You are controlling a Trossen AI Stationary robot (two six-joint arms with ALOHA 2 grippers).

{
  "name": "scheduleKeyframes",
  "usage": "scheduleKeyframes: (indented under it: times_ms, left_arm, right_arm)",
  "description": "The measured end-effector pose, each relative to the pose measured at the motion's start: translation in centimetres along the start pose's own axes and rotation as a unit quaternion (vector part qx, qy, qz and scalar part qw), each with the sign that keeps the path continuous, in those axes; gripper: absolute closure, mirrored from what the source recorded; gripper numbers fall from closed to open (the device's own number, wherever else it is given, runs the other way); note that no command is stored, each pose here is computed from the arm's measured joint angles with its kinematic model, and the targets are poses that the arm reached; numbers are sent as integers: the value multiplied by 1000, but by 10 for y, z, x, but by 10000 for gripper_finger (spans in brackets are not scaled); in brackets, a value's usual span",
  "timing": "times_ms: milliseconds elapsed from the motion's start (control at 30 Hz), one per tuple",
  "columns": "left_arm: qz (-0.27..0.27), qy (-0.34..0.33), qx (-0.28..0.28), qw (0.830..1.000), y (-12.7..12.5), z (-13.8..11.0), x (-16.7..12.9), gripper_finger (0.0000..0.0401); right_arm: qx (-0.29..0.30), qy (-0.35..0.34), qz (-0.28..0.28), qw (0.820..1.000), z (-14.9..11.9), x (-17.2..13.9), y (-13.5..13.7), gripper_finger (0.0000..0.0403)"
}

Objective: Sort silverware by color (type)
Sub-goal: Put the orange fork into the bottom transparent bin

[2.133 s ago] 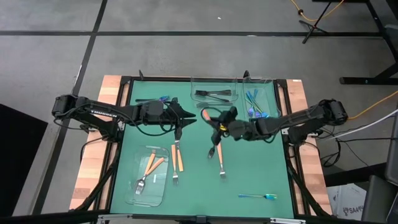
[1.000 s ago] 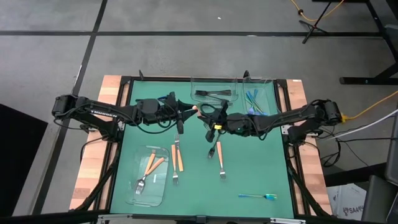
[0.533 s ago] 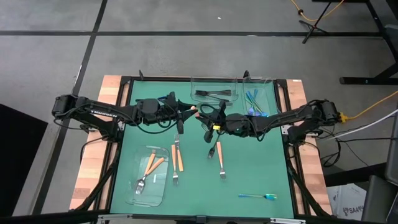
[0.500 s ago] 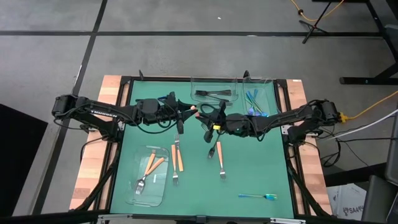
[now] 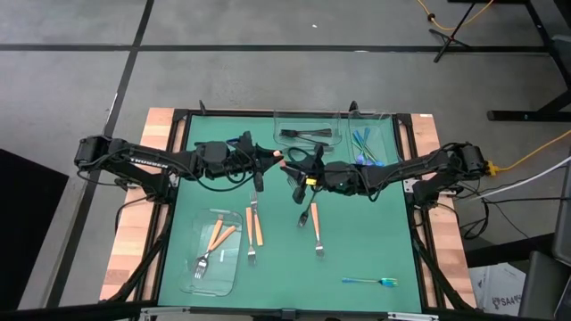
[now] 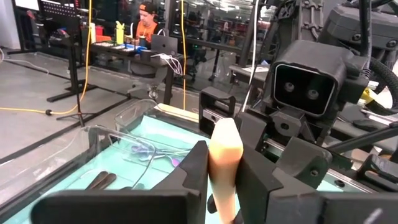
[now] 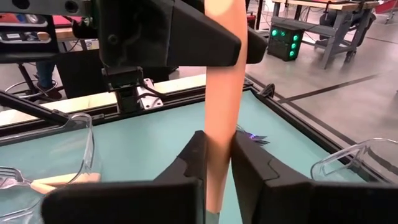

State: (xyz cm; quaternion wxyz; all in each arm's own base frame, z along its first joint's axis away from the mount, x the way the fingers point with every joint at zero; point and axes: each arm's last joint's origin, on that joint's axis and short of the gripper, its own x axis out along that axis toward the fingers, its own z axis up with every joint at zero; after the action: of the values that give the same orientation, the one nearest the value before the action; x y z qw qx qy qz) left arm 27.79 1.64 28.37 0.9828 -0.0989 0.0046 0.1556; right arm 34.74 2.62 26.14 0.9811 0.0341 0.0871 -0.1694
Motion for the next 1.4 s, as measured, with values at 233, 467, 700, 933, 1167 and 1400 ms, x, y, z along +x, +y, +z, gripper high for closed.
scheduleKeyframes:
  times_ms: [233,467,700,933,1167,1400]
  left_arm:
    - [-2,1,0,1000,0,0,0,353]
    - [-5,5,0,1000,0,-1,0,353]
    - [-39,-5,-5,999,-2,9,-9,354]
    - [-106,11,-71,992,-2,28,-35,354]
    - [-202,120,-207,950,-2,33,-66,354]
    - [-230,266,-288,891,-11,18,-84,352]
  right_arm:
    - [-8,15,2,1000,-3,0,0,293]
    - [-20,35,9,999,-4,-3,-1,249]
    - [-64,87,43,993,7,-28,-9,247]
    - [-79,126,44,988,14,-50,-19,247]
    - [-80,130,44,987,16,-54,-20,246]
    - [-81,132,44,987,15,-54,-20,246]
